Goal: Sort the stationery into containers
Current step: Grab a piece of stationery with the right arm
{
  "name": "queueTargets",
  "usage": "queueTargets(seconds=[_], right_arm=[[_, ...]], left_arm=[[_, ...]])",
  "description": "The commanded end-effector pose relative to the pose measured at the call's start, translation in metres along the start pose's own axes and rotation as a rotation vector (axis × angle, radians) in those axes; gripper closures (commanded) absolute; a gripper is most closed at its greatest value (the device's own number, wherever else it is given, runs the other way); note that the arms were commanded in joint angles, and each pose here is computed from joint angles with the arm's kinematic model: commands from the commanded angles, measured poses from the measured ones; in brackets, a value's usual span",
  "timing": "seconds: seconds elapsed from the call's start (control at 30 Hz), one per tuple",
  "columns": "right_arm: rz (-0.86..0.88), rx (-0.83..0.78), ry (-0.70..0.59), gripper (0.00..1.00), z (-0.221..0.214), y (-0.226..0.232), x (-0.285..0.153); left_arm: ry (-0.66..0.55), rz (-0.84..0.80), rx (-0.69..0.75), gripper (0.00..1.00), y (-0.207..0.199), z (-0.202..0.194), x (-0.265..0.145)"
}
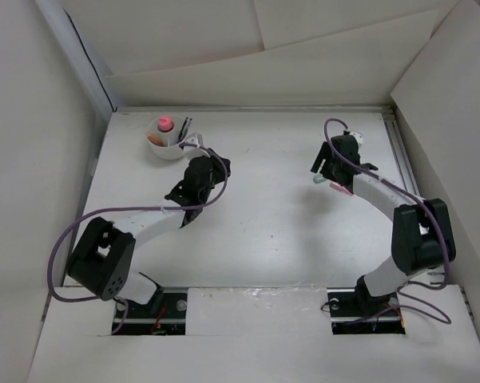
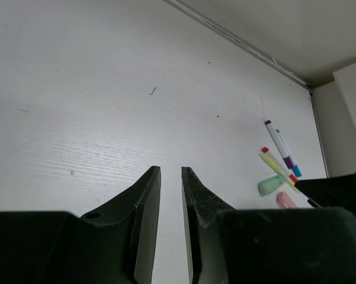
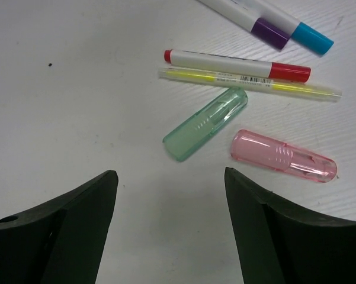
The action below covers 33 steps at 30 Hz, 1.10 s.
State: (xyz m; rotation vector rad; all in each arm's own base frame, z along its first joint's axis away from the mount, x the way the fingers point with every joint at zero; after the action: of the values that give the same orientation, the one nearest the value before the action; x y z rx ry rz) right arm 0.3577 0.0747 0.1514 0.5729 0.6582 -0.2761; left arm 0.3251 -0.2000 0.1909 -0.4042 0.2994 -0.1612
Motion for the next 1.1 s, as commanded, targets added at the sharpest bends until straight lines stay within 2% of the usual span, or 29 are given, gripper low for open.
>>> queueTargets(seconds=[0.0,0.2,0.37,0.43,0.77,1.07], right_arm=[[-0.039,0.006,-0.005,0.21,0.010,0.003,0.008],[-0.088,0.012,0.045,0.24,0.007,0.007,0.029],[-0.100,0.032,0.052,0.31,0.006,0.016,0.042],[-0.135,0.029,0.085,0.35,-0.001,0.012,0.050],[-0.229,0.033,0.093,0.52,-0.003,-0.004,0.065],[-0.257,0.015,0.117,0.52,-0.003,0.001,0.069]], left_arm=[[-0.081,-0.146,-0.052,0.83,-0.021,0.026,-0.016],[-0.041,-0.216,-0.035,0.83,-0.021,0.015,-0.028],[-0.042,-0.229,-0.026,0.83,-0.015,0.011,-0.039],[-0.040,-0.239,-0.026,0.83,-0.015,0.011,-0.042],[-0.064,-0.304,-0.035,0.83,-0.020,0.021,-0.058],[-0.090,-0.329,-0.042,0.82,-0.023,0.030,-0.066]])
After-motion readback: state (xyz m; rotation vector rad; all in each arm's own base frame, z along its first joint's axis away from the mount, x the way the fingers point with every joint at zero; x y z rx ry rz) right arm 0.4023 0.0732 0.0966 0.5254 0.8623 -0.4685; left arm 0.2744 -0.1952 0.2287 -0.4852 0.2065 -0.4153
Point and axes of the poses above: each gripper's point midway between its finger pads, its own x axis out along the fingers, its own y axis along the line the jaws close on, z = x × y, the point moved 7 cm from there along -x, back along the fingers, and after that the axes turned 13 degrees about x, right-handed, at the moved point
